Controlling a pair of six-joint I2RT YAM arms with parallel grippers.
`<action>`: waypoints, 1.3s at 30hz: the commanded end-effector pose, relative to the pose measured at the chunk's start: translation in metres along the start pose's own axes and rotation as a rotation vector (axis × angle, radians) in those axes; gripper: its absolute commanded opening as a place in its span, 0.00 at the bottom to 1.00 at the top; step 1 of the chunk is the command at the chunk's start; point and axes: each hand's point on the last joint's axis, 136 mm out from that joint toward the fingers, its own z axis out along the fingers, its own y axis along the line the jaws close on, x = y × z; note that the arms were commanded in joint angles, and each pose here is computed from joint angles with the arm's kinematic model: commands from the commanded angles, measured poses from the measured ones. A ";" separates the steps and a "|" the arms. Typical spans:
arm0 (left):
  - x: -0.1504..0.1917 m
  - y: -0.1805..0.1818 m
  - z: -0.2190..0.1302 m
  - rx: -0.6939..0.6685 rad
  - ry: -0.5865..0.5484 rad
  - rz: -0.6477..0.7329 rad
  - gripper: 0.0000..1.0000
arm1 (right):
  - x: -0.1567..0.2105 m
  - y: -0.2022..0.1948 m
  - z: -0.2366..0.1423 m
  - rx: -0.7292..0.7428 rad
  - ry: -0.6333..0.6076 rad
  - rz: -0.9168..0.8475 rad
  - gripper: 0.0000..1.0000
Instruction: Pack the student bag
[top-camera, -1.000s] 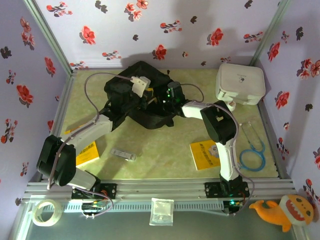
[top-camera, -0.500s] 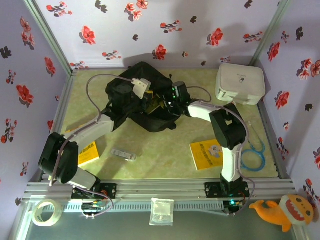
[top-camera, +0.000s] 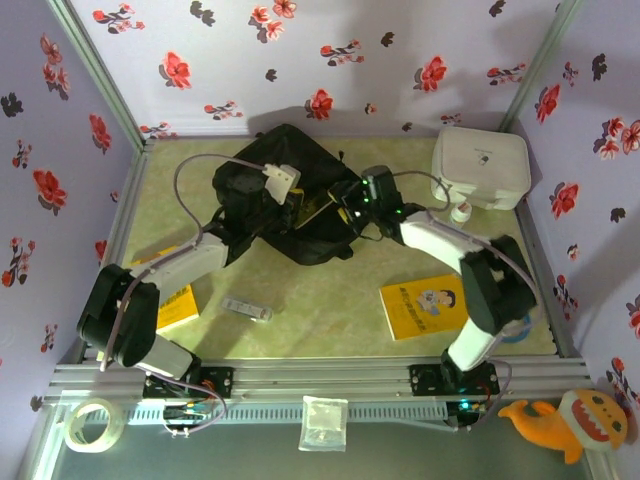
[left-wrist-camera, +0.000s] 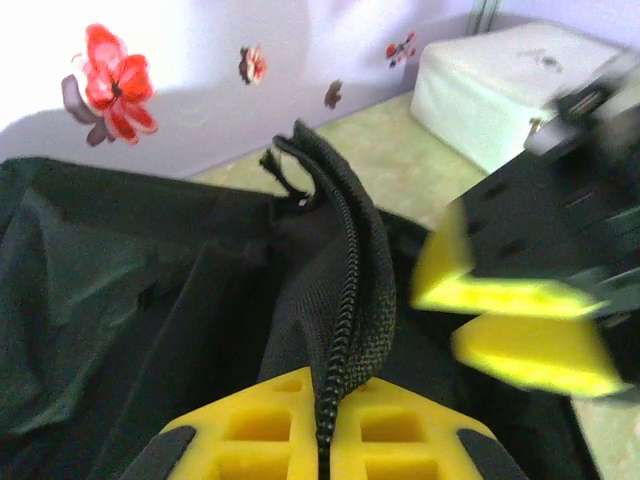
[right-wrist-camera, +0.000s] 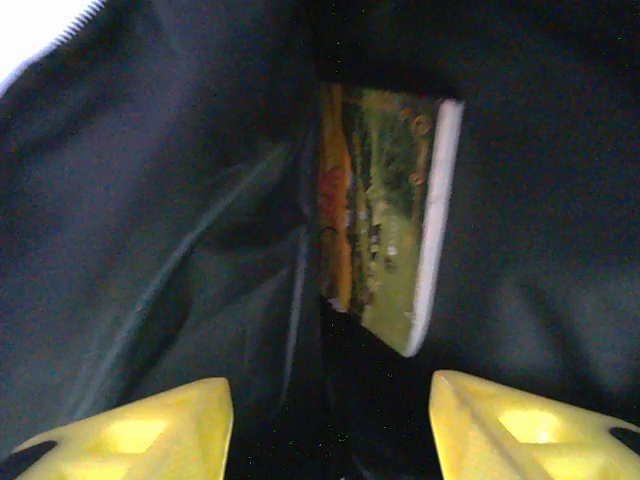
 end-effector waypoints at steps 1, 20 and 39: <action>0.007 0.014 -0.023 -0.069 0.028 0.058 0.06 | -0.025 -0.040 -0.047 0.216 -0.168 -0.200 0.60; 0.012 0.000 -0.106 -0.055 0.085 -0.121 1.00 | -0.043 -0.225 -0.148 0.780 -0.281 -0.071 0.81; 0.007 -0.036 0.004 0.003 0.293 -0.386 1.00 | -0.024 -0.233 -0.077 0.587 -0.139 0.048 0.77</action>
